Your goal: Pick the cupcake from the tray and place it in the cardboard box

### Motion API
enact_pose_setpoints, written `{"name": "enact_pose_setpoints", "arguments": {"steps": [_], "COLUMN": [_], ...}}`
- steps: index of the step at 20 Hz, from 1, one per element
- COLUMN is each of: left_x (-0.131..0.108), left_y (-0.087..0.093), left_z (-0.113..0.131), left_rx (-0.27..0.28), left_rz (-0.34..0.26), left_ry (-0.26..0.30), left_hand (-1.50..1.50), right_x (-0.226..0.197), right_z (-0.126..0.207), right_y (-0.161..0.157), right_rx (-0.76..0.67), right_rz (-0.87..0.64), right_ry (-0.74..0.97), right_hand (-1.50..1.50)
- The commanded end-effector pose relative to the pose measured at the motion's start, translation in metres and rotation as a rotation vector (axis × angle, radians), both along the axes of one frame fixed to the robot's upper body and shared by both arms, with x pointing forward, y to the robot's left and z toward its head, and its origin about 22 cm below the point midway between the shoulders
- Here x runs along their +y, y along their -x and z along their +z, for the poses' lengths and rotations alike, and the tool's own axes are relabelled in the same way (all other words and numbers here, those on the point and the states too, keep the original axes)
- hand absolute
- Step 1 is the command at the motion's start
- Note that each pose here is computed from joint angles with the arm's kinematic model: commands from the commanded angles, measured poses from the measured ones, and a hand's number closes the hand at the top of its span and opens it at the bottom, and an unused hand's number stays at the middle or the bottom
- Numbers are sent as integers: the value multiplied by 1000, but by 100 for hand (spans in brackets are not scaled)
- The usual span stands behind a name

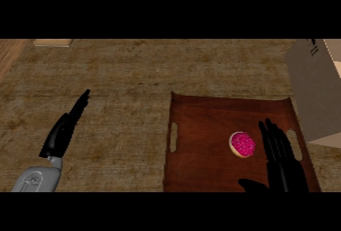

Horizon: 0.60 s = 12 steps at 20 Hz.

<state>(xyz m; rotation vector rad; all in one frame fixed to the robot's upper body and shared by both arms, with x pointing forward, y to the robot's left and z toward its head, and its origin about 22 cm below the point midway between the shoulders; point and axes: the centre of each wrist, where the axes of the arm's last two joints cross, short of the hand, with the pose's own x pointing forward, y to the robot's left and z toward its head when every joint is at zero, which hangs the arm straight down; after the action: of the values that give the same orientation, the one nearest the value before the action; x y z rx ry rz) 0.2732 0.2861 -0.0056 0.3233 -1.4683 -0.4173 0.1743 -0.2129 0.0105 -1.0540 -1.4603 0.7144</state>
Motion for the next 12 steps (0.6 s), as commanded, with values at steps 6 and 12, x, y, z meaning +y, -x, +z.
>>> {"name": "enact_pose_setpoints", "arguments": {"steps": [6,12], "left_x": [-7,4], "left_y": [14,7], "left_z": [-17,-1], "left_rx": [-9,-5], "left_rz": [-5,-1], "left_ry": [-3,-14], "left_hand": [0,0], "right_x": [-2,23], "right_z": [-16,-24], "right_y": [-26,-38], "right_rx": [37,64], "right_rz": [8,37], "right_ry": [-29,-26], "right_hand": [-150,-150]}}
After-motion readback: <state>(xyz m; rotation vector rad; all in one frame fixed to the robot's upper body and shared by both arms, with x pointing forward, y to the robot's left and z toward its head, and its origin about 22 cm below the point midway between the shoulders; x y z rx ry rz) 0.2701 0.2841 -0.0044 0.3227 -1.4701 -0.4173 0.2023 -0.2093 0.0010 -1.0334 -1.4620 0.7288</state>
